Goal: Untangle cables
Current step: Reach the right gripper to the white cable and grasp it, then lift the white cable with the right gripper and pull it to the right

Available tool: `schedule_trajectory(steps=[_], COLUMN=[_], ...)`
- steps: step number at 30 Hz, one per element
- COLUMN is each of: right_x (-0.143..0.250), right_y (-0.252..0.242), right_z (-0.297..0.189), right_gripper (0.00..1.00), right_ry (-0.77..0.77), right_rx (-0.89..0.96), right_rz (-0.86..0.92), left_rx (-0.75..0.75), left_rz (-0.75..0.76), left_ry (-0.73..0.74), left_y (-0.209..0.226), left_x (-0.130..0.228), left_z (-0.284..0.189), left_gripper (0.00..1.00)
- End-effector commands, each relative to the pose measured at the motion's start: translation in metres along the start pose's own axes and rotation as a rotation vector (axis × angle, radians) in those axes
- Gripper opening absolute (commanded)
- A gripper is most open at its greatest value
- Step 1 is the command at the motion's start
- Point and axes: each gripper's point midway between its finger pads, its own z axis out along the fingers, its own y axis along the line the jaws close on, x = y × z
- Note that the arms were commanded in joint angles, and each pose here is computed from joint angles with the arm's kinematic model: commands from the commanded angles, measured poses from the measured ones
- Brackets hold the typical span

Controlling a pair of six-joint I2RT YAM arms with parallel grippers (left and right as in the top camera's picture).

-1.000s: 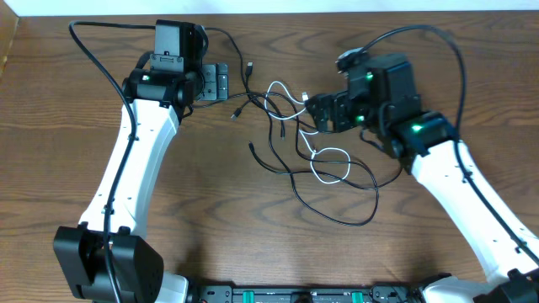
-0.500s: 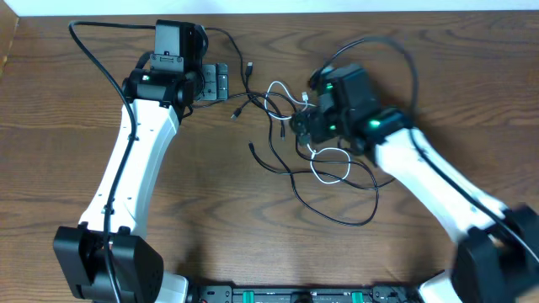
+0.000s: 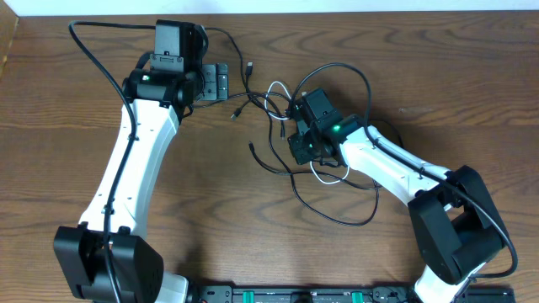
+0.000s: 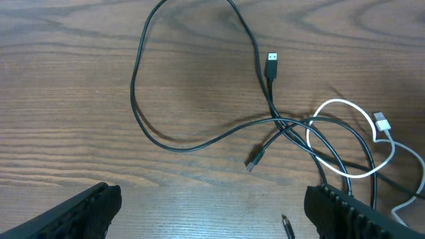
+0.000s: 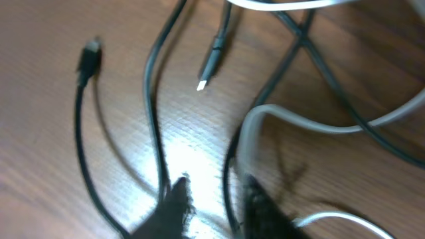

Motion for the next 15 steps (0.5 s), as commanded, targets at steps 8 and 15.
schedule_trajectory(steps=[8,15], right_x=[-0.014,-0.115], right_y=[-0.014,-0.018], right_z=[-0.011,-0.132], right_gripper=[0.01,0.01], right_ry=[-0.050,-0.417], right_rx=[0.070,0.045], right_rz=[0.049,0.067], left_rx=[-0.007,-0.007], left_rz=[-0.002,-0.002], left_ry=[0.008,0.008], left_y=[0.001,0.001], left_x=[0.002,0.002], left_z=[0.002,0.002], left_gripper=[0.93,0.93])
